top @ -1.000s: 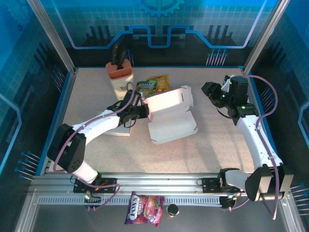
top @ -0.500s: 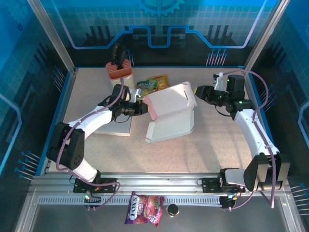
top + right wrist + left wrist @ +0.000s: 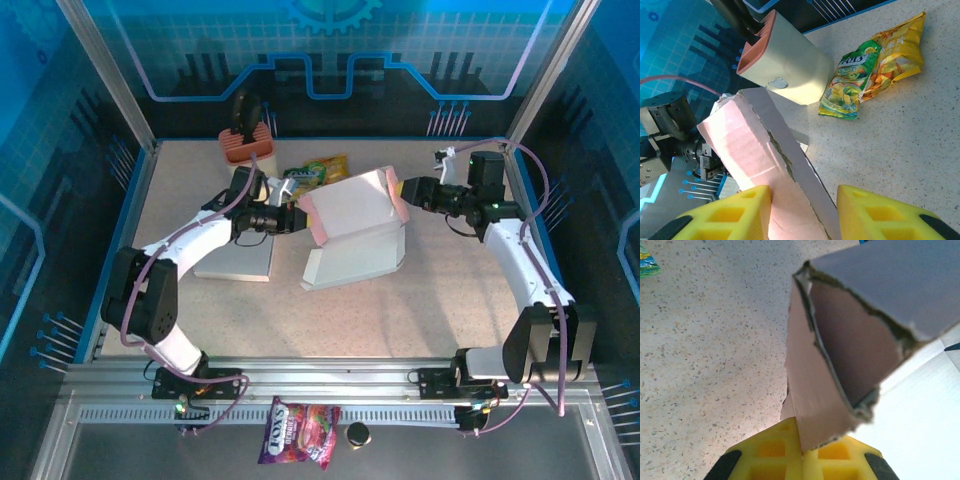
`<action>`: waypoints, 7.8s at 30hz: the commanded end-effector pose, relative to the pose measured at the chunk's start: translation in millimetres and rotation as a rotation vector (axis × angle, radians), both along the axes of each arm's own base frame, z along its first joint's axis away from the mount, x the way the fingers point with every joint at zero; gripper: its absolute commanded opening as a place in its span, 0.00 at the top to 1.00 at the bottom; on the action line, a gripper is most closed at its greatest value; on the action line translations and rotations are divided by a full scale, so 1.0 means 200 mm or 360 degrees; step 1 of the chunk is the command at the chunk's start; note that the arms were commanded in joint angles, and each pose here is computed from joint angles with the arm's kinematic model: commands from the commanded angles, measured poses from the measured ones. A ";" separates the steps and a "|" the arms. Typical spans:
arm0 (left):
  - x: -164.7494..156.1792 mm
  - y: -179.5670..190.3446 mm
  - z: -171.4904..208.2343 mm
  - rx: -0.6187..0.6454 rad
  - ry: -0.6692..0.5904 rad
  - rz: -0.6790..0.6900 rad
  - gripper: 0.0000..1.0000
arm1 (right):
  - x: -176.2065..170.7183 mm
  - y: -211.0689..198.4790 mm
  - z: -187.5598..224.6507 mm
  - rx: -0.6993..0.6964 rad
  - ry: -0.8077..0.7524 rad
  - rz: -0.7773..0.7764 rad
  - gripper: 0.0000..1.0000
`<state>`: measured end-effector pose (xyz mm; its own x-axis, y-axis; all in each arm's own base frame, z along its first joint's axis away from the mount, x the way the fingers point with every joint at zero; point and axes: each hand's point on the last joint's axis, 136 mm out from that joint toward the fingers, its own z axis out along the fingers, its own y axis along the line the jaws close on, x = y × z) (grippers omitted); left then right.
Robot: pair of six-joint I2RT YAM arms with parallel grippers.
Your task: Fold the paper box
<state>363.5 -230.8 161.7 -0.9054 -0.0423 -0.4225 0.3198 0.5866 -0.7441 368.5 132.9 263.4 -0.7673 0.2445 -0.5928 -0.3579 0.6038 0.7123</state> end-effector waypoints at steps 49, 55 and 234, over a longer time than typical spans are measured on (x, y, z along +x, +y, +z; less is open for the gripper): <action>-0.06 0.00 0.05 0.0087 -0.0016 -0.0056 1.00 | 0.09 0.04 -0.25 -0.1542 -0.0030 -0.0272 0.94; -0.04 -0.01 -0.06 0.0248 0.0047 0.0017 1.00 | 0.08 0.04 -0.37 -0.1659 0.0047 -0.0301 1.00; -0.03 0.01 -0.63 0.1882 0.0183 0.0498 1.00 | -0.11 0.03 -0.94 -0.1134 0.0769 -0.0318 0.52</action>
